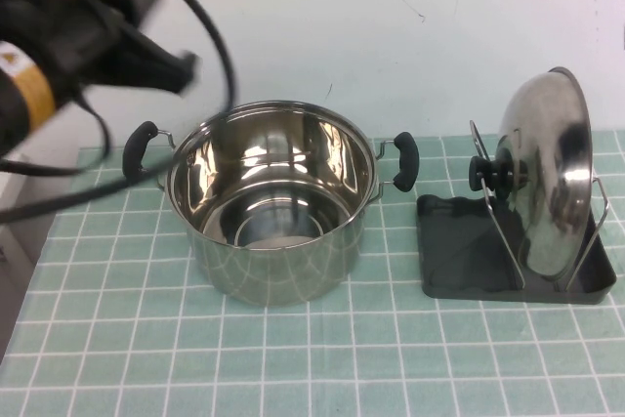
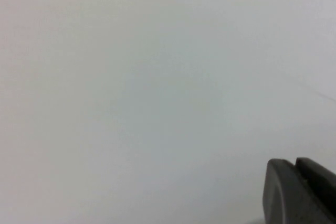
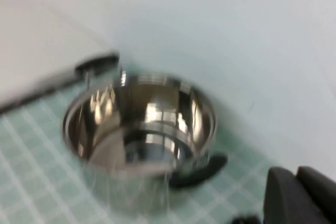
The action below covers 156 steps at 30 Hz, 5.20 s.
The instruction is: Put pot lid on rack
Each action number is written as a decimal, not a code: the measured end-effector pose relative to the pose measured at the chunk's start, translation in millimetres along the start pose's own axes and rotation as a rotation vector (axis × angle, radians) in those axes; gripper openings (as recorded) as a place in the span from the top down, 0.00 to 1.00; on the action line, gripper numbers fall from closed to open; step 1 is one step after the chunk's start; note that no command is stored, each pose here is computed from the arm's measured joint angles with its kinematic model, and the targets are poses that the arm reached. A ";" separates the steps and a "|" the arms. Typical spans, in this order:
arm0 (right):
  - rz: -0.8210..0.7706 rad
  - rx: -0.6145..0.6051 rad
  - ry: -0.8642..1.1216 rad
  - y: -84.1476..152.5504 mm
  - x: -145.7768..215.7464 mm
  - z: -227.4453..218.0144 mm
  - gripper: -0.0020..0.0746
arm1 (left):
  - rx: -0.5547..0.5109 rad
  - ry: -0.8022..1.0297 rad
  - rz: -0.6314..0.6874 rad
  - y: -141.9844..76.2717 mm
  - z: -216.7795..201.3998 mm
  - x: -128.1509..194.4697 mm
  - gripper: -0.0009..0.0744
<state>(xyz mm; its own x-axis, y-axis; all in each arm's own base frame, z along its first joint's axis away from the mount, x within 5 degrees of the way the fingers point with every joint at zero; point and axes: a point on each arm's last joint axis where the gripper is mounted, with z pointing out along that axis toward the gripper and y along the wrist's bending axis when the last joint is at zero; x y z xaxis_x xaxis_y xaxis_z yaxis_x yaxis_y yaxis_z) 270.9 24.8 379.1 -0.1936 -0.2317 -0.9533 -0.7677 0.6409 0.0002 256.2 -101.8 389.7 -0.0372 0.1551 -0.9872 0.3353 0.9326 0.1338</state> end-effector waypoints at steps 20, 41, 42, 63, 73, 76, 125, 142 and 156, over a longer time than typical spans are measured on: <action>-0.207 0.427 0.420 36.7 -25.1 -72.7 0.97 | -0.274 0.290 -0.371 25.6 -102.7 28.5 0.99; -0.262 0.511 0.116 160.3 123.0 -94.8 0.97 | -0.001 -0.128 -0.362 -2.7 -198.7 129.2 0.99; -0.269 0.519 0.108 162.7 127.0 -95.5 0.97 | 0.001 -0.127 -0.359 -3.3 -198.6 131.4 0.99; -0.281 0.523 0.096 169.2 137.4 -96.5 0.97 | 0.016 -0.136 -0.352 -5.2 -198.2 135.6 0.99; -0.280 0.519 0.098 169.4 137.7 -96.3 0.98 | -0.066 -0.047 -0.457 -2.5 -195.0 155.1 0.99; -0.280 0.519 0.098 169.4 137.7 -96.3 0.98 | -0.129 -0.034 -0.469 -0.3 -193.2 167.8 0.99; -0.253 0.488 0.076 172.6 137.4 -95.0 0.98 | -0.246 0.186 -0.464 -7.2 -204.5 236.7 0.99; -0.234 0.832 0.045 152.0 155.5 -108.6 0.98 | -0.246 0.186 -0.464 -7.2 -204.5 236.7 0.99; 0.142 0.934 0.032 147.9 244.4 -92.9 0.98 | -0.246 0.187 -0.462 -7.2 -204.5 236.7 0.99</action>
<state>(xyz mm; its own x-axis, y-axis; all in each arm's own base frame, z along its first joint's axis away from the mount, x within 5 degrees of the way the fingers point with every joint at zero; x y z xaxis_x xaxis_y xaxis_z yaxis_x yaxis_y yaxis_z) 53.3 -5.1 174.2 -0.2753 -0.1176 -0.9541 0.0618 0.9883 -0.1397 52.4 -5.2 172.7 -0.3019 -0.2534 -0.9190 0.0159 0.9626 -0.2706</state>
